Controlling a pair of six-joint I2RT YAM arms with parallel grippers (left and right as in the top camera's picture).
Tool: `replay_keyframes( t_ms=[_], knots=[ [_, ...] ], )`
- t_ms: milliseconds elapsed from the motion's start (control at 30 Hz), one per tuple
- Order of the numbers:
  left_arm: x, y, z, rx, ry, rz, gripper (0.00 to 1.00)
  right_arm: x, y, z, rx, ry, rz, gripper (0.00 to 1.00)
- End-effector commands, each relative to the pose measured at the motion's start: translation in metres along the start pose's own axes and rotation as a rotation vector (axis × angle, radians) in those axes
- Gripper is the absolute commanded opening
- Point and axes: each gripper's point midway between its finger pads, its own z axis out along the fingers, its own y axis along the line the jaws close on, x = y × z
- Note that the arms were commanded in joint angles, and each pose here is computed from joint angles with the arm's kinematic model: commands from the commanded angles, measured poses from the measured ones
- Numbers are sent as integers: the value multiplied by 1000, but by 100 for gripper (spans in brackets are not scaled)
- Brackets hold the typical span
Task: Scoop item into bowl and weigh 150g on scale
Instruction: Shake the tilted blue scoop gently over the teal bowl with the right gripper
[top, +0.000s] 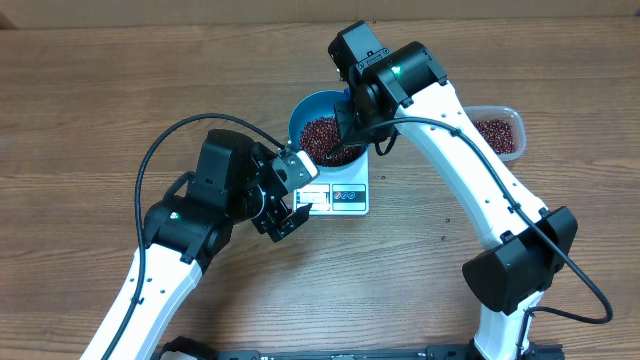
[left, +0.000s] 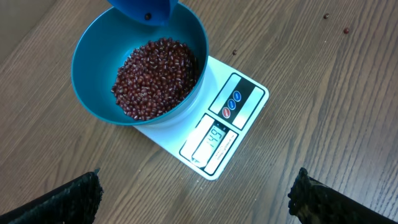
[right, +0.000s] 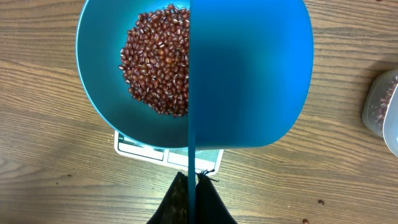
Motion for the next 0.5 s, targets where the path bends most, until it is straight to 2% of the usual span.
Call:
replay_keyframes(
  t_ms=[0,467],
  knots=[
    [-9,4,-5,-8,-23,-13,100,-8,3,-20,-29,-62,1,4],
    [-9,4,-5,-8,-23,-13,99,-8,2,-20,-19,-64,-2,4]
  ],
)
